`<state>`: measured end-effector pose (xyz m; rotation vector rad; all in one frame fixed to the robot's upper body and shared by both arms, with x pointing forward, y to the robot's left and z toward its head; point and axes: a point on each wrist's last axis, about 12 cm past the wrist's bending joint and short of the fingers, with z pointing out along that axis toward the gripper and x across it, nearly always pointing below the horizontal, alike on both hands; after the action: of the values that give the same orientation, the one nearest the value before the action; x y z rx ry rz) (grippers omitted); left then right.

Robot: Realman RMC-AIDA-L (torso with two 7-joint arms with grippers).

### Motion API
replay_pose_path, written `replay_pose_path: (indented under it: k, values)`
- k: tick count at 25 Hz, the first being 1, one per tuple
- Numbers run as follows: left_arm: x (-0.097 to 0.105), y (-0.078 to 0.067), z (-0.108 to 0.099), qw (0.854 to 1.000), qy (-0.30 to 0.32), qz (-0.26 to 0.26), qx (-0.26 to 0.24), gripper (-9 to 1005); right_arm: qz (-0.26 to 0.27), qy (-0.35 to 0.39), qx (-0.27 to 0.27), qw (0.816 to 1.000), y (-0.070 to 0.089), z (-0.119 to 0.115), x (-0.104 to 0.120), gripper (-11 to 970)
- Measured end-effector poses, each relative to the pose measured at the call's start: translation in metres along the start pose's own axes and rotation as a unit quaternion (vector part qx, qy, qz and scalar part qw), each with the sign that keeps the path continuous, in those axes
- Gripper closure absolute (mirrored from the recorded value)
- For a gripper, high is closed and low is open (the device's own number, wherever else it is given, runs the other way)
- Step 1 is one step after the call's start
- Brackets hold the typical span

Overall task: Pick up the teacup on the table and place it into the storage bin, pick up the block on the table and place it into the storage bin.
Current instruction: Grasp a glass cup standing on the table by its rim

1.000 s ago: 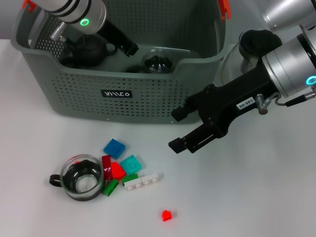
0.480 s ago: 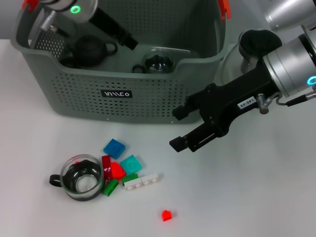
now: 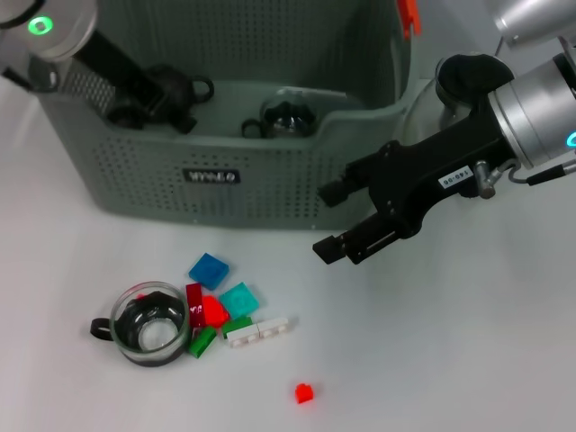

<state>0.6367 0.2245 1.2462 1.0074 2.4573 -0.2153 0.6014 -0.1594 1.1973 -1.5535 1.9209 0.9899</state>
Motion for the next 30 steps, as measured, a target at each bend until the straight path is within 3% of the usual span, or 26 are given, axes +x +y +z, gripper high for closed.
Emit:
replay_pose_path:
  k: [7,13,21,25,30]
  values:
    - [0.014,-0.010,-0.034,1.000,-0.016,0.008,-0.013,393,-0.007,-0.005,0.006,1.000,-0.002,-0.002,-0.001,58]
    - [0.013,-0.012,-0.038,1.000,-0.026,0.008,-0.005,394,-0.014,-0.008,0.007,1.000,-0.002,-0.003,-0.002,58]
    - [-0.004,-0.023,-0.046,0.997,-0.060,0.032,0.038,396,-0.016,-0.015,0.011,1.000,-0.003,-0.005,-0.004,59]
    - [0.000,-0.024,-0.053,0.996,-0.057,0.031,0.061,397,-0.016,-0.018,0.014,1.000,-0.004,-0.007,-0.002,59]
    - [0.011,-0.033,-0.062,0.990,-0.042,0.043,0.127,398,-0.017,-0.016,0.014,1.000,-0.004,-0.007,-0.002,60]
